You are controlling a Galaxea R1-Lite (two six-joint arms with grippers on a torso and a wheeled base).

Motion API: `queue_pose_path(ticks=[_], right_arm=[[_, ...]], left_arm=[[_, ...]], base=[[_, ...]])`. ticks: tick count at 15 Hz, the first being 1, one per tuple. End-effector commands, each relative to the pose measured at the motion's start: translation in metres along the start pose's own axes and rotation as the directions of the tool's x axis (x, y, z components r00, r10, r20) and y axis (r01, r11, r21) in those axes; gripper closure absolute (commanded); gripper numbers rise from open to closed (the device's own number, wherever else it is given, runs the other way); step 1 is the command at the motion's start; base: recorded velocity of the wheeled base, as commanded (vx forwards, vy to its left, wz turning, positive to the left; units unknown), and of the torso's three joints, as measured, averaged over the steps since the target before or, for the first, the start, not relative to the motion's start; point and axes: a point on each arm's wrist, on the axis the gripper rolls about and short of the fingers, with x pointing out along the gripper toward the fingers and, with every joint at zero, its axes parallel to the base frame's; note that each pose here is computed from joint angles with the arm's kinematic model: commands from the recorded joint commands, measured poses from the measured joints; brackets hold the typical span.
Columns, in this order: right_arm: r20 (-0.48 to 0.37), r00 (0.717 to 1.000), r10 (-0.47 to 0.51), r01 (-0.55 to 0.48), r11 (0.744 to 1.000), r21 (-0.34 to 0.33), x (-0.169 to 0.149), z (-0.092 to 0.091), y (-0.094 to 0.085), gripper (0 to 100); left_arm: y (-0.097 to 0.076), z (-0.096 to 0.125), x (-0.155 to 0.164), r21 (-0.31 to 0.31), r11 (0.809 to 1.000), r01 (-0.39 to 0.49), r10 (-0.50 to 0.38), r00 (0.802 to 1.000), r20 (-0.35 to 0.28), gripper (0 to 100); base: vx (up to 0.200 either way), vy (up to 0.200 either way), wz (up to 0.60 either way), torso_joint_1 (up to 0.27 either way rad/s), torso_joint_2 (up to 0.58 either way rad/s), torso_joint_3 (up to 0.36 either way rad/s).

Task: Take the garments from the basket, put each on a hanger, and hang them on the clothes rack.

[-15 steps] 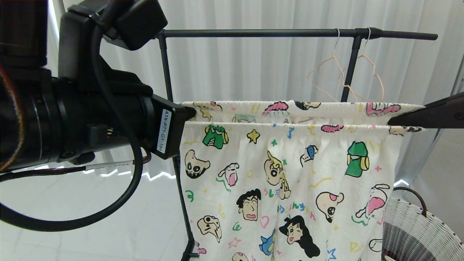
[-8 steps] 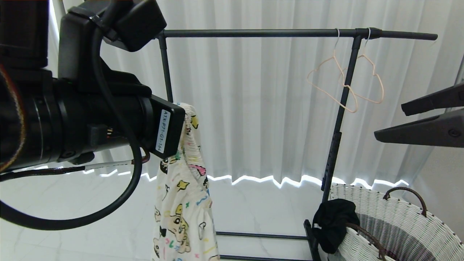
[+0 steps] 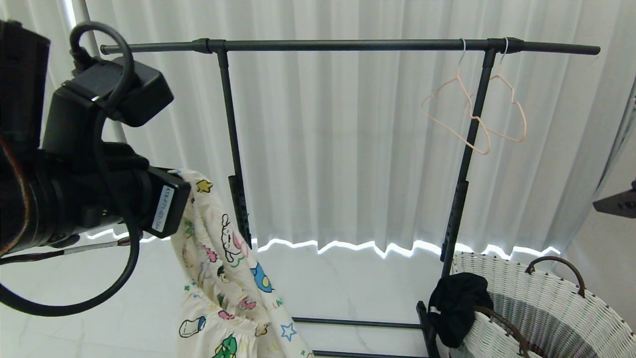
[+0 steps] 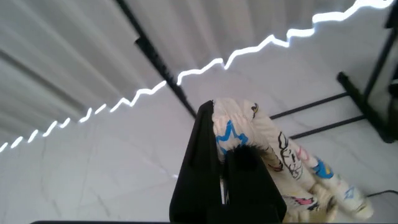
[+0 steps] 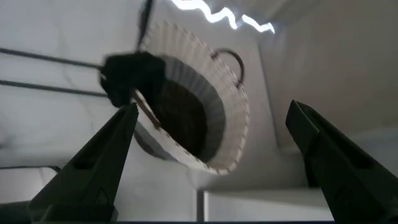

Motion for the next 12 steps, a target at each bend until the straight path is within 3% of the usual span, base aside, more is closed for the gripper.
queue_pose_path(ticks=[1,6,12], right_arm=[[-0.039,0.998,-0.047,0.048,0.999,0.013,-0.001,-0.021,-0.010,0],[-0.005,0.995,-0.098,0.098,0.995,0.006,0.005,-0.048,-0.010,0],[0.061,0.994,-0.093,0.092,0.995,0.027,0.008,-0.047,-0.008,0]], left_arm=[[0.011,-0.011,-0.008,-0.020,0.999,-0.041,0.041,0.999,-0.010,100],[0.010,-0.021,-0.009,-0.020,0.999,-0.039,0.039,0.999,-0.031,100],[0.012,-0.023,-0.008,-0.039,0.998,-0.057,0.055,0.998,-0.040,100]], base=[[0.000,0.000,0.00,0.000,0.00,0.000],[0.000,0.000,0.00,0.000,0.00,0.000],[0.000,0.000,0.00,0.023,-0.06,-0.049]])
